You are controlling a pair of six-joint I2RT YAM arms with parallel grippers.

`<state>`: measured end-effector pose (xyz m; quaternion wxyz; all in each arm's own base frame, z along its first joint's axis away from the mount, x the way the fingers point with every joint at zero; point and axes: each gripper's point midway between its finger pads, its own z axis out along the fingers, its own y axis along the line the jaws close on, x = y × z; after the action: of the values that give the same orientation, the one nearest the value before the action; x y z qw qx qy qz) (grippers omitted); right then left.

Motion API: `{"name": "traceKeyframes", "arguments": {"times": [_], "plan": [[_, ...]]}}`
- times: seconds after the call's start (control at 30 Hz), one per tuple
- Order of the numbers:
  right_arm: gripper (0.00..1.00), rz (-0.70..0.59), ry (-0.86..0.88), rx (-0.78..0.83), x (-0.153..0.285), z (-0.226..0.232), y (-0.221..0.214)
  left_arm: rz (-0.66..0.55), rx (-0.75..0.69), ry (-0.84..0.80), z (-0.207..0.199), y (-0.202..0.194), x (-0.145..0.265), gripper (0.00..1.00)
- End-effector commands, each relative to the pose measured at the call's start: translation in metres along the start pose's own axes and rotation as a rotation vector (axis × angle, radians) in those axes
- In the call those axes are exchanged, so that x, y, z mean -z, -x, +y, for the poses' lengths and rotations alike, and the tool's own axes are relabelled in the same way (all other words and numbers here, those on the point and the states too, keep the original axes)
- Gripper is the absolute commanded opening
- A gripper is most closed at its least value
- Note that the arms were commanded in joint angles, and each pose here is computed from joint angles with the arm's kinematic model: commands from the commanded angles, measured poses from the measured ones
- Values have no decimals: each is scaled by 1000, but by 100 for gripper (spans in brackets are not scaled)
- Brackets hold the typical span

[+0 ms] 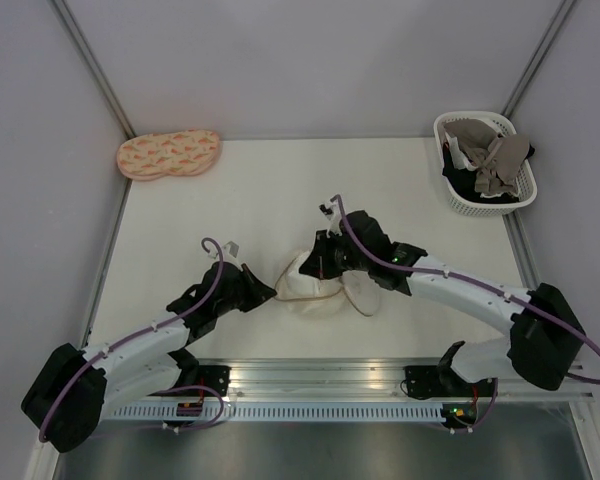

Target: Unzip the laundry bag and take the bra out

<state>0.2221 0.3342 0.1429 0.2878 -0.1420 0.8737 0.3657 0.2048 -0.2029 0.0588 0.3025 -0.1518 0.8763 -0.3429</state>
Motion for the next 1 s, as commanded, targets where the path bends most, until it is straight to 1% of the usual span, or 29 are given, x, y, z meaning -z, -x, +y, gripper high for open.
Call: {"name": "traceKeyframes", "arguments": {"times": [0.0,0.07,0.1,0.13,0.17,0.2,0.23,0.27,0.3,0.33,0.37,0.43,0.47,0.5,0.53,0.57,0.6,0.63,0.7,0.8,0.9,0.97], "plan": [[0,-68,238,-28,36,43,31,-31,19,-2,-2,7,1,2],[0,-108,289,-44,53,48,40,-29,18,4,-1,6,1,2],[1,-153,322,-74,68,50,54,-28,18,5,-1,6,1,2],[0,-132,374,-101,75,54,49,-29,21,6,-1,7,2,2],[0,-172,444,-105,85,62,60,-29,19,6,-1,7,2,2],[1,-192,471,-184,95,57,72,-31,21,5,-2,8,2,2],[0,-172,529,-192,105,61,69,-30,18,6,-2,8,2,2],[0,-208,571,-187,113,65,79,-33,18,4,-3,9,3,2],[0,-219,594,-248,121,63,87,-36,16,3,-4,10,3,2],[1,-211,619,-274,122,61,84,-33,16,7,-4,10,3,2],[1,-250,695,-249,135,71,93,-34,16,5,-6,11,3,2],[0,-238,752,-362,140,67,94,-34,16,5,-6,12,3,2],[0,-302,852,-306,158,79,102,-34,14,5,-6,12,3,2],[0,-319,894,-332,159,77,105,-34,14,5,-6,12,3,2],[0,-284,952,-448,163,76,102,-34,16,5,-7,12,3,2],[0,-349,1077,-363,188,89,104,-35,17,4,-7,13,3,2],[0,-350,1115,-431,182,82,108,-35,19,4,-7,12,3,2],[1,-356,1209,-447,197,85,105,-36,19,3,-7,12,3,2],[1,-344,1184,-448,180,81,105,-36,20,3,-8,13,4,2],[0,-350,1171,-385,177,86,101,-40,20,-4,-10,14,6,2],[0,-359,1133,-345,170,89,110,-48,26,-17,-14,17,6,2],[0,-352,1106,-354,162,87,113,-42,24,-28,-19,18,5,2]]}}
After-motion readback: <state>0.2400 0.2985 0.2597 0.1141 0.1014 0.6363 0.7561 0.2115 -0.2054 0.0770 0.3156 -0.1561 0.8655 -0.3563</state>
